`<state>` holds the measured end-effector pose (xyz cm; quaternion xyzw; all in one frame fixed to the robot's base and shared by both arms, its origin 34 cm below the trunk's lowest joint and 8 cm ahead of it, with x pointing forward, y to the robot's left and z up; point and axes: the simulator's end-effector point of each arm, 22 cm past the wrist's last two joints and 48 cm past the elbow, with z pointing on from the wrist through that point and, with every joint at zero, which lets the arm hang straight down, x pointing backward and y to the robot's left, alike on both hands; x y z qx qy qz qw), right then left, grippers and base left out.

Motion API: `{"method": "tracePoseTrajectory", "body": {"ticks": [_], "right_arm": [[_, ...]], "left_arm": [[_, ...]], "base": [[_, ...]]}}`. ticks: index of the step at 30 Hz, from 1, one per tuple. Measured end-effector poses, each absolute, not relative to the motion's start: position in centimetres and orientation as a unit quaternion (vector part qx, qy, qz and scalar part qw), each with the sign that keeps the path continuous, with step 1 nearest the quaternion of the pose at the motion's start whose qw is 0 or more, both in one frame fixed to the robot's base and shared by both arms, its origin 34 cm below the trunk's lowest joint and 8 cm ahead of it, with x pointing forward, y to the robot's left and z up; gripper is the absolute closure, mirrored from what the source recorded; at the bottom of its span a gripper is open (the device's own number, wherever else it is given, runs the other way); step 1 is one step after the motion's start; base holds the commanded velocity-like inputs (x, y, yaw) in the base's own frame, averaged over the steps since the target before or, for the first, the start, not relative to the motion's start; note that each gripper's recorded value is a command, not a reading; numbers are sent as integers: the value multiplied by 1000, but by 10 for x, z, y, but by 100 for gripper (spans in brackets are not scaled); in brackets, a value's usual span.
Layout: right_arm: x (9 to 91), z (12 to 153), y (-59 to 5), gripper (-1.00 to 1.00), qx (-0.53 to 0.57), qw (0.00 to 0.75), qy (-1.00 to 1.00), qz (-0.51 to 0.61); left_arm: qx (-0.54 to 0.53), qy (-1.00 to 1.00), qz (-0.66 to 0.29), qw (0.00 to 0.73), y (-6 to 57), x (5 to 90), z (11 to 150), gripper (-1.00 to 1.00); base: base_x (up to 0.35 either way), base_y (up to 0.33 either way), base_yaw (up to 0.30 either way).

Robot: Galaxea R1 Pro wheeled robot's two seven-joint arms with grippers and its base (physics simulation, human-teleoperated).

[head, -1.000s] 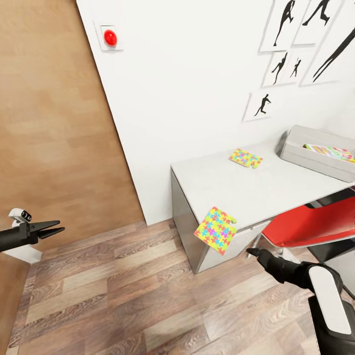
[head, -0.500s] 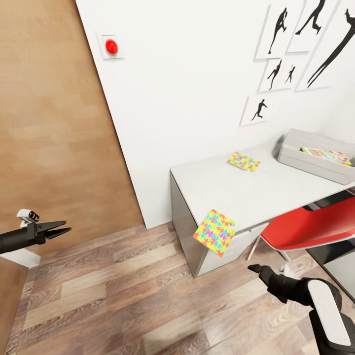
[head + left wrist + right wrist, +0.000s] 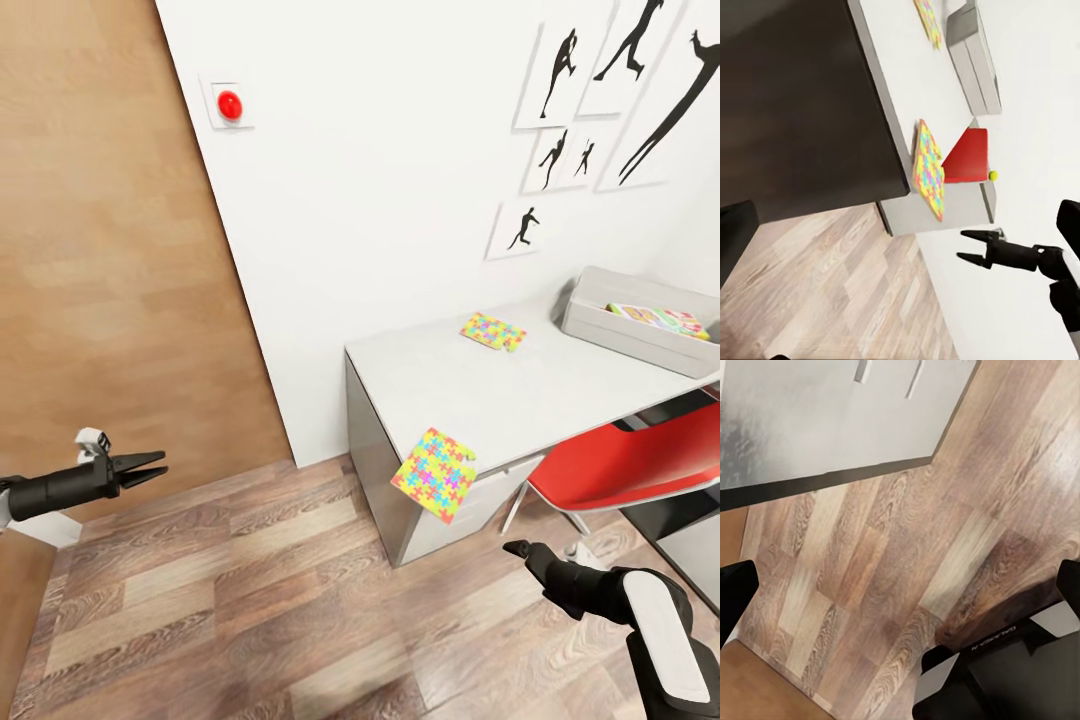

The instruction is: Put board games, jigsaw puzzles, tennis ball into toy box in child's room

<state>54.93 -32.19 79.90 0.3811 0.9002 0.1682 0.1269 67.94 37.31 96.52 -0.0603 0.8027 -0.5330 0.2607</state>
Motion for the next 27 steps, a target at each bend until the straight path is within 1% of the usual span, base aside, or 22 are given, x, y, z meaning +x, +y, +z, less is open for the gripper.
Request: {"method": "tracePoseTrajectory", "body": {"ticks": [13,22,27], "right_arm": [[551,801,-323,-100,381,129,900,169],[551,802,-323,-100,381,131,900,169],[552,802,-323,-100,381,132,900,169]], "left_arm": [[-68,800,-545,242,322,687,939,-100],[-117,838,-495,197,269,686,864,-100],[-124,844,-484,192,236,683,837,-100]], "base": [[0,0,0],[0,0,0],[0,0,0]]}}
